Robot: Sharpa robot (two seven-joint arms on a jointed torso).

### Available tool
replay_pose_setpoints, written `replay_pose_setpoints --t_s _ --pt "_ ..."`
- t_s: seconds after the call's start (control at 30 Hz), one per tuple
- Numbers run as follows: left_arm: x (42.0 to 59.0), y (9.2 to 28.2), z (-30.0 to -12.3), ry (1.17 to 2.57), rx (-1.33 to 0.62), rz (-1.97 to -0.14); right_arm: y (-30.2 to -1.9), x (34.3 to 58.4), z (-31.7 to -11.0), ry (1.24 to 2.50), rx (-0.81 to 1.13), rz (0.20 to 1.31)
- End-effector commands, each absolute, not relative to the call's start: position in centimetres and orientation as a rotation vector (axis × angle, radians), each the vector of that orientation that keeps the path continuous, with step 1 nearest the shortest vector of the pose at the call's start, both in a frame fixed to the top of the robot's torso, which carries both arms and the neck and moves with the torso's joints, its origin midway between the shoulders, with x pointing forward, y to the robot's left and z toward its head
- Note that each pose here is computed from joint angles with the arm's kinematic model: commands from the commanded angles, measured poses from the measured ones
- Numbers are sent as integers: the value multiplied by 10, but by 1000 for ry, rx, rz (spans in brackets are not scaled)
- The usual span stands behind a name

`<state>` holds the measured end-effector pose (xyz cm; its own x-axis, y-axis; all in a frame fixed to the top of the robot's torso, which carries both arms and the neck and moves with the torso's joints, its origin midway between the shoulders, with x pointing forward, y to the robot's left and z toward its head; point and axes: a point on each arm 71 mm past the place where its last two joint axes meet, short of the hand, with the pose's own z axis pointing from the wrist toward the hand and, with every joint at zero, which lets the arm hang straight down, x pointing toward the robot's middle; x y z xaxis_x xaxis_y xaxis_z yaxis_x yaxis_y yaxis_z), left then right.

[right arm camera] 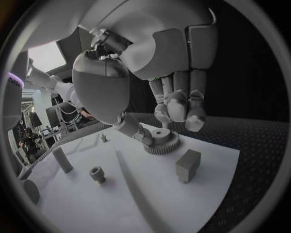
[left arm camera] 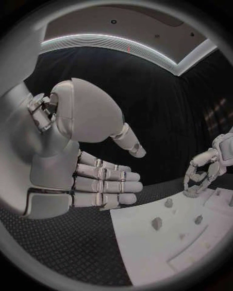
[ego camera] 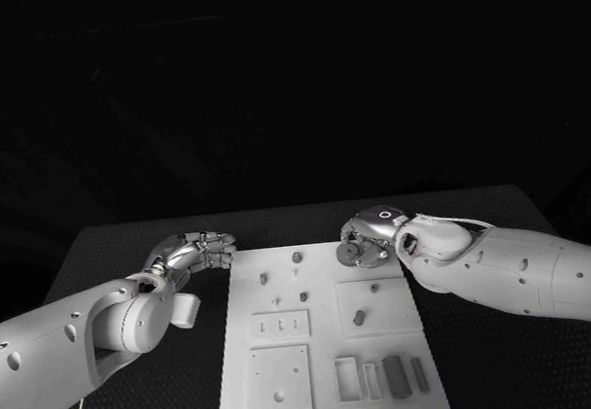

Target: Assemble the parts on the task board

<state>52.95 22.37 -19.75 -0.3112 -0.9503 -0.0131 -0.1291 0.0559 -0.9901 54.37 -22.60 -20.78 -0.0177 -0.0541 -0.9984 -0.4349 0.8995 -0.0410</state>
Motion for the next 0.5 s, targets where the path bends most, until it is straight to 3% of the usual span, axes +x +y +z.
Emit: replay_pose_setpoints --t_s 0.03,0.5 --pt "529 222 -196 1560 -1114 -1359 -221 540 -205 1521 -428 286" --pt "529 222 -196 1558 -1114 -1358 -195 528 -187 1423 -486 322"
